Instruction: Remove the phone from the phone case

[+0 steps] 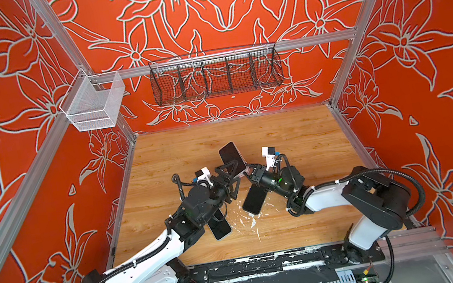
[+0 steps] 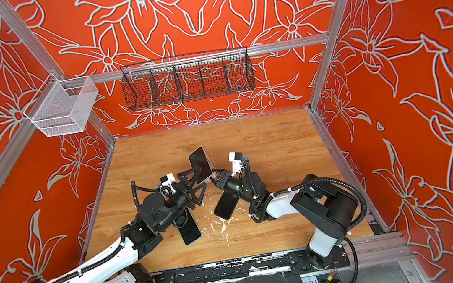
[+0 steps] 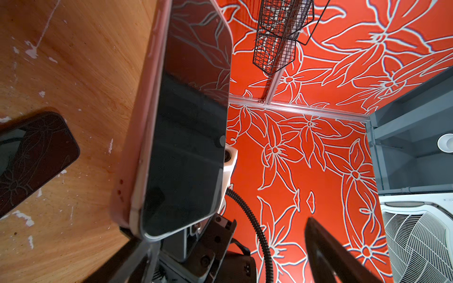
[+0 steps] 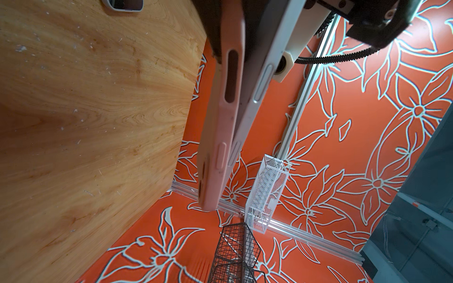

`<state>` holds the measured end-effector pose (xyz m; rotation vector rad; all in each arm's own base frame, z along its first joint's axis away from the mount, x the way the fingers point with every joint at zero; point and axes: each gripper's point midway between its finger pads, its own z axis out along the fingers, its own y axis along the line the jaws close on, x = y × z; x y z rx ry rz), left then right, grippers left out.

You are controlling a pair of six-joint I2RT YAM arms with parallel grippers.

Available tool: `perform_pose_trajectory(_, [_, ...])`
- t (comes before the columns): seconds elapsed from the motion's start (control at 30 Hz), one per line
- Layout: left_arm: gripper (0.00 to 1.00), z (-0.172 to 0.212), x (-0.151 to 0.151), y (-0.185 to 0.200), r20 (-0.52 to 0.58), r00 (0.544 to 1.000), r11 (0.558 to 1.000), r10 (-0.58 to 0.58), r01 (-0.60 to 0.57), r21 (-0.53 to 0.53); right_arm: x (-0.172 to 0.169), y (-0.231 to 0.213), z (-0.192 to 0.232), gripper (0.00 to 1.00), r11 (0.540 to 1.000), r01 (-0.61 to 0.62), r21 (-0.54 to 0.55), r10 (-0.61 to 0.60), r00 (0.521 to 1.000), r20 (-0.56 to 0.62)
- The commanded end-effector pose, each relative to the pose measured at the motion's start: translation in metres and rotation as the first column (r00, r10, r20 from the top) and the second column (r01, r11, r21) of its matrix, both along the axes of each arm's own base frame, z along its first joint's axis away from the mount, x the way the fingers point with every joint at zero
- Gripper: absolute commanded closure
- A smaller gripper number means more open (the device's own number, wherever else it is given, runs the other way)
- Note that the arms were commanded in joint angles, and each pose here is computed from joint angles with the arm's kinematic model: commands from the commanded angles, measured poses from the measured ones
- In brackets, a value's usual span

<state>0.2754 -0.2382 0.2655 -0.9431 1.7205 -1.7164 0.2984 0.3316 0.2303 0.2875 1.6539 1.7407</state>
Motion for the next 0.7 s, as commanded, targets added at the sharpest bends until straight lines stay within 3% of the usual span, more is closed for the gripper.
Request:
perform_pose_trajectory(0.0, [0.09, -0.002, 0.004, 0.005, 0.008, 0.999, 0.999, 0.041, -0.041, 0.001, -0.012, -0.002, 0.037, 1.00, 0.996, -0.022, 0.082, 0.014, 0.995, 0.103])
perform_pose_trajectory(0.2, [0.08, -0.004, 0.005, 0.008, 0.004, 0.998, 0.998, 0.057, -0.057, 0.001, -0.011, -0.002, 0.037, 1.00, 0.996, -0.023, 0.084, 0.015, 0.995, 0.100])
perform_pose_trajectory(0.67, [0.22, -0.014, 0.007, 0.023, 0.001, 0.992, 0.991, 0.128, -0.128, 0.044, -0.018, -0.003, 0.038, 1.00, 0.995, -0.035, 0.091, 0.026, 0.995, 0.097])
